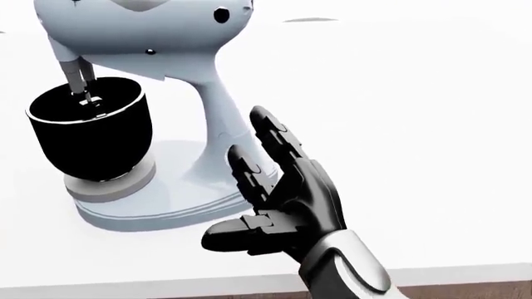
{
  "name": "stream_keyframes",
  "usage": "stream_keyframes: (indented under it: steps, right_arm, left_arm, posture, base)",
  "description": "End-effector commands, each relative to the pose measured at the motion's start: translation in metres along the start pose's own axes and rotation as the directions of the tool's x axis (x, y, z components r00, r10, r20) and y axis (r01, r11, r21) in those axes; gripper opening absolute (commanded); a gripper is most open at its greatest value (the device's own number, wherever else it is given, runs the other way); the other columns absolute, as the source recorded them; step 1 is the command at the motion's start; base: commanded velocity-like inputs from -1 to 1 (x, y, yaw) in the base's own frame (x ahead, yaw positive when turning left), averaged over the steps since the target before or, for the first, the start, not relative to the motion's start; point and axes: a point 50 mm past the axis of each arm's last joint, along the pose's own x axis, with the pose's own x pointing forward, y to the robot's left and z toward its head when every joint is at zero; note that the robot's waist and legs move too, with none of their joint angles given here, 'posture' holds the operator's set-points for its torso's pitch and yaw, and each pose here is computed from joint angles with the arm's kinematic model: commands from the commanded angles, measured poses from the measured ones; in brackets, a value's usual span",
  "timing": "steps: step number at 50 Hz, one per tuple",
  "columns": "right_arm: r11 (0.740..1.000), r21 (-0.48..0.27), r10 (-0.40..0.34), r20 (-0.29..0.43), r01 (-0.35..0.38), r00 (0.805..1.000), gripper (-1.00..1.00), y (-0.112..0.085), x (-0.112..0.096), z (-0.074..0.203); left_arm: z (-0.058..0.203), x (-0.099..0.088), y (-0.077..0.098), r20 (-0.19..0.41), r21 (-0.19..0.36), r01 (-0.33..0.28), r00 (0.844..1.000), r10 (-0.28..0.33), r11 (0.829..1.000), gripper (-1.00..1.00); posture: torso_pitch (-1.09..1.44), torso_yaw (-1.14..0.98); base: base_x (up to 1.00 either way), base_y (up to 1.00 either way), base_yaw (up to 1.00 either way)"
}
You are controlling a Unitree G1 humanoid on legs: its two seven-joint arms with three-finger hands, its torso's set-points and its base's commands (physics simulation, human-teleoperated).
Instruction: Open the stand mixer head.
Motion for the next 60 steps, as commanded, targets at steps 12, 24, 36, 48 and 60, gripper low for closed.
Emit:
stream_keyframes:
  steps: [12, 24, 36, 48, 60]
  right_arm:
    - [0.999, -0.001, 0.053, 0.057, -0.053, 0.997, 1.00, -0.001, 0.012, 0.004]
    - [0.998, -0.006, 0.063, 0.063, -0.063, 0.996, 1.00, 0.004, 0.012, 0.008]
    - [0.996, -0.016, 0.093, 0.096, -0.092, 0.991, 1.00, 0.022, -0.002, 0.020]
    - [0.961, 0.173, 0.142, 0.360, -0.216, 0.922, 1.00, 0.037, -0.026, 0.054]
    - [0.802, 0.436, 0.161, 0.500, -0.408, 0.851, 1.00, 0.044, -0.044, 0.075]
  left_arm:
    - [0.007, 0.002, -0.004, 0.042, -0.006, 0.023, 0.999, -0.023, 1.000, 1.00]
    - [0.007, 0.001, -0.003, 0.041, -0.005, 0.023, 0.999, -0.023, 1.000, 1.00]
    - [0.007, 0.001, -0.003, 0.041, -0.005, 0.023, 0.999, -0.022, 1.000, 1.00]
    - [0.007, 0.002, -0.005, 0.040, -0.005, 0.029, 0.999, -0.028, 1.000, 1.00]
    - [0.007, 0.001, -0.007, 0.039, -0.005, 0.035, 0.999, -0.035, 0.999, 1.00]
  posture:
    - [-0.31, 0.00]
    - [-0.31, 0.00]
    - [-0.31, 0.00]
    - [-0.31, 0.00]
    - [-0.31, 0.00]
  base:
    - [0.00, 0.00, 0.00]
    - [0.00, 0.00, 0.00]
    - [0.00, 0.00, 0.00]
    - [0.00, 0.00, 0.00]
    - [0.00, 0.00, 0.00]
